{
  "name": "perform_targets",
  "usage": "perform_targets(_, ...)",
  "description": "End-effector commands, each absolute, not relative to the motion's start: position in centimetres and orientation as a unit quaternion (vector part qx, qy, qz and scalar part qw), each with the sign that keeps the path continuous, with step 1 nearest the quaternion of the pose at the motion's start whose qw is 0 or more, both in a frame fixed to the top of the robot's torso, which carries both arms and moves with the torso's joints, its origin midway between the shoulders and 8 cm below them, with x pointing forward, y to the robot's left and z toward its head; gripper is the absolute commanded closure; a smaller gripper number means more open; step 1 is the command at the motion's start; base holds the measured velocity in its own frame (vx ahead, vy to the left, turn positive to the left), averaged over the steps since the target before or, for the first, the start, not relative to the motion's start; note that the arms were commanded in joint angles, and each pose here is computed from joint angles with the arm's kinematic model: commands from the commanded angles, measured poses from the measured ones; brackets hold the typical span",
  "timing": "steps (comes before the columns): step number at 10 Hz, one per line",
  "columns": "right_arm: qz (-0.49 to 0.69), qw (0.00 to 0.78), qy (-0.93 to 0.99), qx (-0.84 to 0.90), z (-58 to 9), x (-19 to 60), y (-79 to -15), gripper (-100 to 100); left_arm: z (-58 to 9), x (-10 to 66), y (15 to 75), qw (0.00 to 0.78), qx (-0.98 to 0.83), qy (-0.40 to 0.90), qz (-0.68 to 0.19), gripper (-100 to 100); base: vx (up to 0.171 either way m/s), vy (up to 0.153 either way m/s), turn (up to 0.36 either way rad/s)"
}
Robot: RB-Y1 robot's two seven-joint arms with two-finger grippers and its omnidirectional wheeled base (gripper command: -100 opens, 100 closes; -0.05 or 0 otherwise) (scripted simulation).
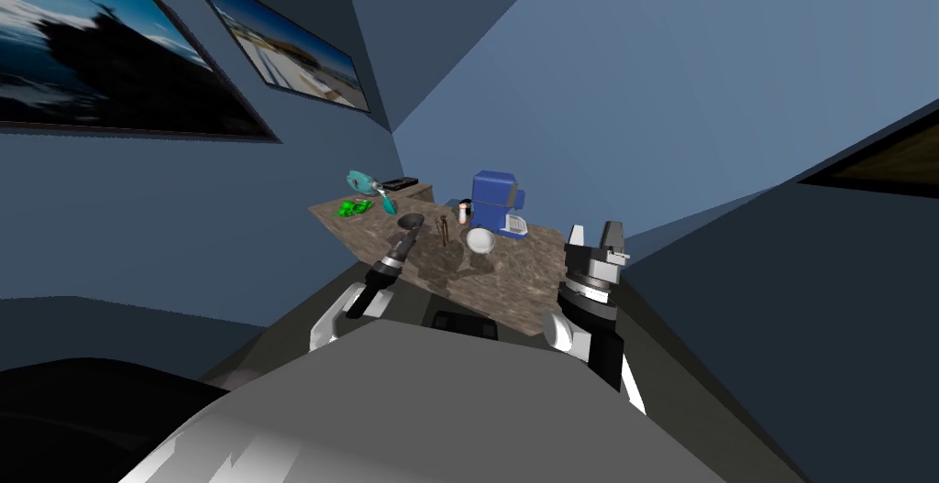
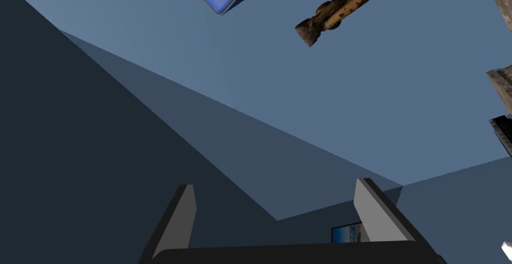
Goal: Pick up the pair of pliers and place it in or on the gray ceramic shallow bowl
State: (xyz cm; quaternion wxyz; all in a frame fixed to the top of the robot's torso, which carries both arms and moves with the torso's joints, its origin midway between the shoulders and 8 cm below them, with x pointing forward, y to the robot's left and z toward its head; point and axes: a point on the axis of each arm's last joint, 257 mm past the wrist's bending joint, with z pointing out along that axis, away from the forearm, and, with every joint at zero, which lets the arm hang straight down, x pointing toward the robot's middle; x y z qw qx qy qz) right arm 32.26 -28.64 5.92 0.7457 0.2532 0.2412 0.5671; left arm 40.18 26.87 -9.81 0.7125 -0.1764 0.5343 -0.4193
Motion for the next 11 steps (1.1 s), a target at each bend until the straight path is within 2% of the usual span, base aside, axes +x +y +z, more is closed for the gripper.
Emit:
perform_targets(1, 0.567, 0.746, 0.241, 0.253, 5.9, 32.3, -28.6, 0, -11.3, 40.7, 27.5, 0.715, -0.16, 0.559, -0.388, -100, 0.022, -0.075, -0.085)
perform_targets(11, 0.567, 0.746, 0.241, 0.253, 5.9, 32.3, -28.6, 0, -19.9, 42.9, 34.5, 0.701, -0.038, 0.69, -0.179, -100, 0.028, -0.077, -0.078)
